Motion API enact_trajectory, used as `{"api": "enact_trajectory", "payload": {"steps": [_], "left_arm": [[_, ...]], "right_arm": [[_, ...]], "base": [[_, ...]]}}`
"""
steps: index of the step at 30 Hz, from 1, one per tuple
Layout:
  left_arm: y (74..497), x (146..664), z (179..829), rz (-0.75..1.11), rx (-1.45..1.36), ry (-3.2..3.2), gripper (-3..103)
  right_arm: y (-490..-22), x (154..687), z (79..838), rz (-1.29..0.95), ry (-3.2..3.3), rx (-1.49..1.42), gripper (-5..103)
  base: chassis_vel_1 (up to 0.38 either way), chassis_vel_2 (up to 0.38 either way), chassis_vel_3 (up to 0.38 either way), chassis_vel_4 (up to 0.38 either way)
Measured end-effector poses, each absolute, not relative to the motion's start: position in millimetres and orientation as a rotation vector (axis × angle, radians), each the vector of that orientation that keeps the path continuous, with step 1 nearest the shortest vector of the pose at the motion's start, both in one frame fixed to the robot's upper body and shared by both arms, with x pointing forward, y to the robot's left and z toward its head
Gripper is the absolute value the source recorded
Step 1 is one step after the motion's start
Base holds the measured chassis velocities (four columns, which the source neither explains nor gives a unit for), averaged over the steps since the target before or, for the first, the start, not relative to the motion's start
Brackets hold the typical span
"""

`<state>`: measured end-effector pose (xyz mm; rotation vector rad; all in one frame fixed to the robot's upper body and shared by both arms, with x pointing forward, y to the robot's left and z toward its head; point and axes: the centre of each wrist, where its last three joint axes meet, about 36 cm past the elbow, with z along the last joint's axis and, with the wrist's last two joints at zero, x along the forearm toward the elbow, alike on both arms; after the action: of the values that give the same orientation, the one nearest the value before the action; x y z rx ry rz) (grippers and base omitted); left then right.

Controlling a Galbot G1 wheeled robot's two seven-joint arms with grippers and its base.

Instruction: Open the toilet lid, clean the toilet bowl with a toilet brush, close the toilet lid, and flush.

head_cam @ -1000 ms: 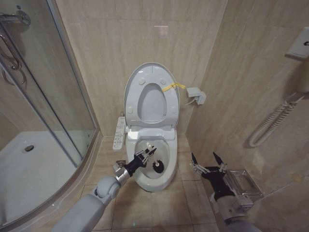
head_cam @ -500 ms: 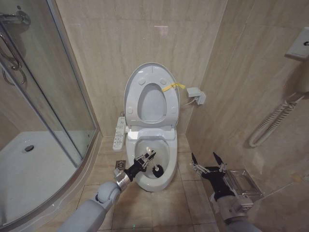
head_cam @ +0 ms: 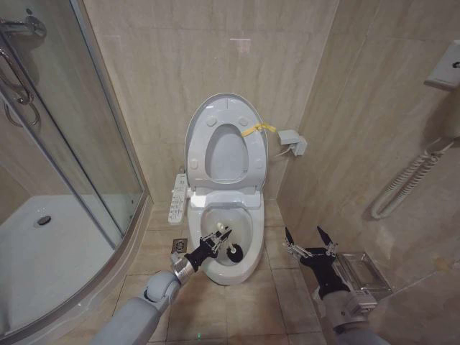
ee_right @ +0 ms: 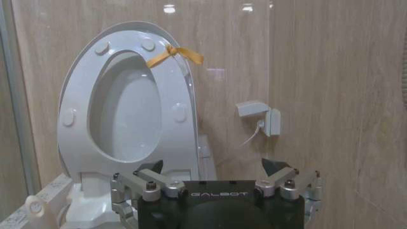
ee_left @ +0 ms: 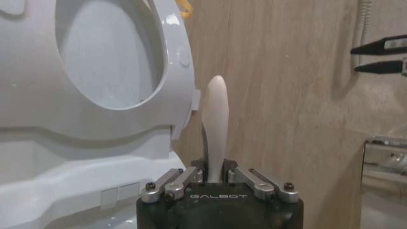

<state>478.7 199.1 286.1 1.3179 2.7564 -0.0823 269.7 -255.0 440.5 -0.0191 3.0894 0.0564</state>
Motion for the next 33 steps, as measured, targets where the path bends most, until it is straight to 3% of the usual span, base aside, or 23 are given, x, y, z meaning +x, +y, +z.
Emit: {"api": "enact_trajectory", "payload": {"steps": [9, 12, 15, 33], "left_arm": [[189, 478, 290, -0.126, 1.337, 2.729, 17], [176, 472, 298, -0.337, 1.310, 2.721, 17], [175, 473, 299, -0.390, 1.298, 2.721, 18], [192, 481, 282, -0.137, 1.327, 2.699, 18]], "right_arm": [[-255, 270, 440, 0.056, 3.089, -0.019, 100], [-255, 270, 440, 0.056, 3.089, -0.019, 100], [-255, 270, 440, 0.056, 3.089, -0.019, 100], [-255, 270, 440, 0.056, 3.089, -0.019, 100]], "base": [[0.000, 0.000, 0.000, 0.000], [0.000, 0.000, 0.000, 0.000], [0.000, 0.000, 0.000, 0.000], [0.000, 0.000, 0.000, 0.000]]}}
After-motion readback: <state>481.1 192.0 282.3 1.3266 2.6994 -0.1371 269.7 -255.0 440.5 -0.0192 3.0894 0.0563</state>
